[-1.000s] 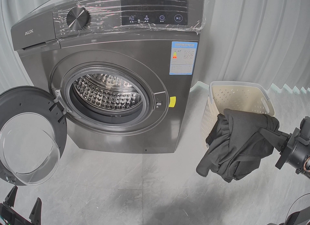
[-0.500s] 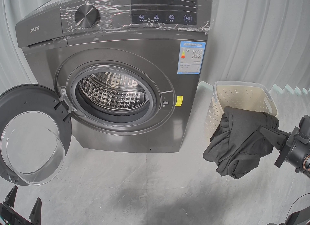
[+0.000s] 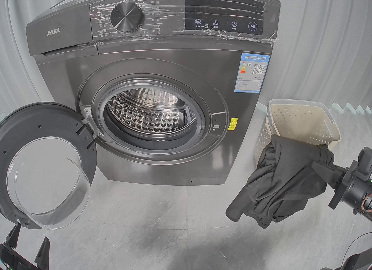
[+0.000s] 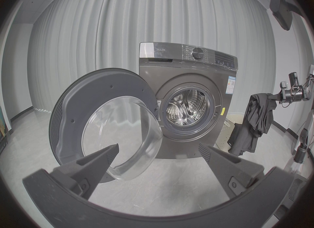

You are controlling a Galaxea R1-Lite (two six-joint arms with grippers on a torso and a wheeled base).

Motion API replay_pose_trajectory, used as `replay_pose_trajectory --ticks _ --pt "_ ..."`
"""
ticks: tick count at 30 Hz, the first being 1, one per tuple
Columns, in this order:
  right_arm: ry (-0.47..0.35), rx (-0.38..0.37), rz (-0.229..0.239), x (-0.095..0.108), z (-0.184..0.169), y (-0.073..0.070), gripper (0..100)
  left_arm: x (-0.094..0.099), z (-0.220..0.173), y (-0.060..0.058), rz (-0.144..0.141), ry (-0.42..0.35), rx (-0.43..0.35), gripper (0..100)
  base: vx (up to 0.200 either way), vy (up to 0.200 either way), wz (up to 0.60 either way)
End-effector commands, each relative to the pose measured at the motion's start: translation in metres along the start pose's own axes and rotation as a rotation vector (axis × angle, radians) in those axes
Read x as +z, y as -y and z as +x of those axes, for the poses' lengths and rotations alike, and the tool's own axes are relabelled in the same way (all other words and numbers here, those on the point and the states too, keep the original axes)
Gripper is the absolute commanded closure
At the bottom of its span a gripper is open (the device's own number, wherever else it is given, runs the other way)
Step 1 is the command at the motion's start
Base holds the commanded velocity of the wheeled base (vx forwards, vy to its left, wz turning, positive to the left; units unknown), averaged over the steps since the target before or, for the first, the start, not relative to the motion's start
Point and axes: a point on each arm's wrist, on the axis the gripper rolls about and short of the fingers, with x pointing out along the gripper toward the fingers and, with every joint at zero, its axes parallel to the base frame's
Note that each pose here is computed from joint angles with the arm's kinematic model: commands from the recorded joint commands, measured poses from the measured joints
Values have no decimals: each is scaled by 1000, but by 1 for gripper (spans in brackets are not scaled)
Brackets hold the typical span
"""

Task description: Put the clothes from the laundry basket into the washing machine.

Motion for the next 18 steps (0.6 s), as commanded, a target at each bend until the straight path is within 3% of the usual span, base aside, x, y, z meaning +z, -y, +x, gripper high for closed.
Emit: replay_pose_trajectory --ticks 1,4,14,18 --pt "-12 -37 24 -17 -21 8 100 -5 0 0 0 -1 0 0 -200 0 0" --pt "-11 -48 48 -17 -20 9 100 -5 0 0 0 -1 0 0 -67 0 0" --pt "-2 -64 49 -15 -20 11 100 -5 0 0 0 -1 0 0 0 0 0" --pt "2 -69 51 -14 -18 11 100 -5 0 0 0 -1 0 0 0 200 0"
